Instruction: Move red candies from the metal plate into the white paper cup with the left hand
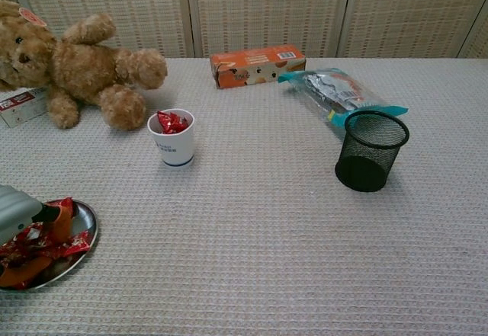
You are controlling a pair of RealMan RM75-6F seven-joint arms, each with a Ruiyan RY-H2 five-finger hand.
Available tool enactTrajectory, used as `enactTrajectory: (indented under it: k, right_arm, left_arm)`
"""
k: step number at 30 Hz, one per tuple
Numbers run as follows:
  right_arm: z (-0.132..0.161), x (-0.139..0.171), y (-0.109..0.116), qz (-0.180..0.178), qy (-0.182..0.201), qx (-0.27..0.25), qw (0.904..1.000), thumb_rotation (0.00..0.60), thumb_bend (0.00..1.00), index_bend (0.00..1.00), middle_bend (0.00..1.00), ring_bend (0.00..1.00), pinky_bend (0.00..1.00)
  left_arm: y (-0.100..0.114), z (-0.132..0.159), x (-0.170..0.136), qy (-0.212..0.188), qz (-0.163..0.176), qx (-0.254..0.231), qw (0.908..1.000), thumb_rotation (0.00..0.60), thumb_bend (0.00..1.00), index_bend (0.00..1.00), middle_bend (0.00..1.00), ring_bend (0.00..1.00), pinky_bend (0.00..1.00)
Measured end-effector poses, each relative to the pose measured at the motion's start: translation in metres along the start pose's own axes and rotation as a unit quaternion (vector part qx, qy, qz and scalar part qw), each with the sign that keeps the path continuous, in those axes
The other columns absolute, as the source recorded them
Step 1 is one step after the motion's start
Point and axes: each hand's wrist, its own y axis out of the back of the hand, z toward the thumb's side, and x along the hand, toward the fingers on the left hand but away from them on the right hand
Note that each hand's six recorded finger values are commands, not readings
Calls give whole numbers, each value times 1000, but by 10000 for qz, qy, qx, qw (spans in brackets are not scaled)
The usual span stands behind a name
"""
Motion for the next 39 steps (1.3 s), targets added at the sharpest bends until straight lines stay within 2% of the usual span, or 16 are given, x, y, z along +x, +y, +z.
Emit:
enactTrajectory:
  k: [8,13,23,26,29,39]
  right_arm:
    - [0,0,-1,21,-2,18,10000,600,45,0,0,0,0]
    - [0,-1,-1,15,-11,16,10000,600,45,0,0,0,0]
    - [-1,-1,-1,13,-39,20,10000,600,46,0,0,0,0]
    - [-1,-2,-1,14,-45,25,10000,600,45,0,0,0,0]
    - [-3,-3,-2,36,-91,31,9999,600,44,0,0,0,0]
    - [-9,-8,-3,47,-248,40,9997,600,45,0,0,0,0]
  left_arm:
    - [3,-3,-2,22,135,-52,9999,600,401,588,638,832,1000]
    - [10,-6,-2,55,221,-94,9997,600,410,593,650,833,1000]
    - [46,-17,12,143,560,-388,9976,600,412,598,654,834,1000]
    - [50,-18,15,140,591,-413,9973,600,412,598,654,835,1000]
    - [64,-16,27,87,750,-474,9960,600,410,599,654,835,1000]
    - [120,9,100,-250,997,-761,9918,600,410,599,652,838,1000]
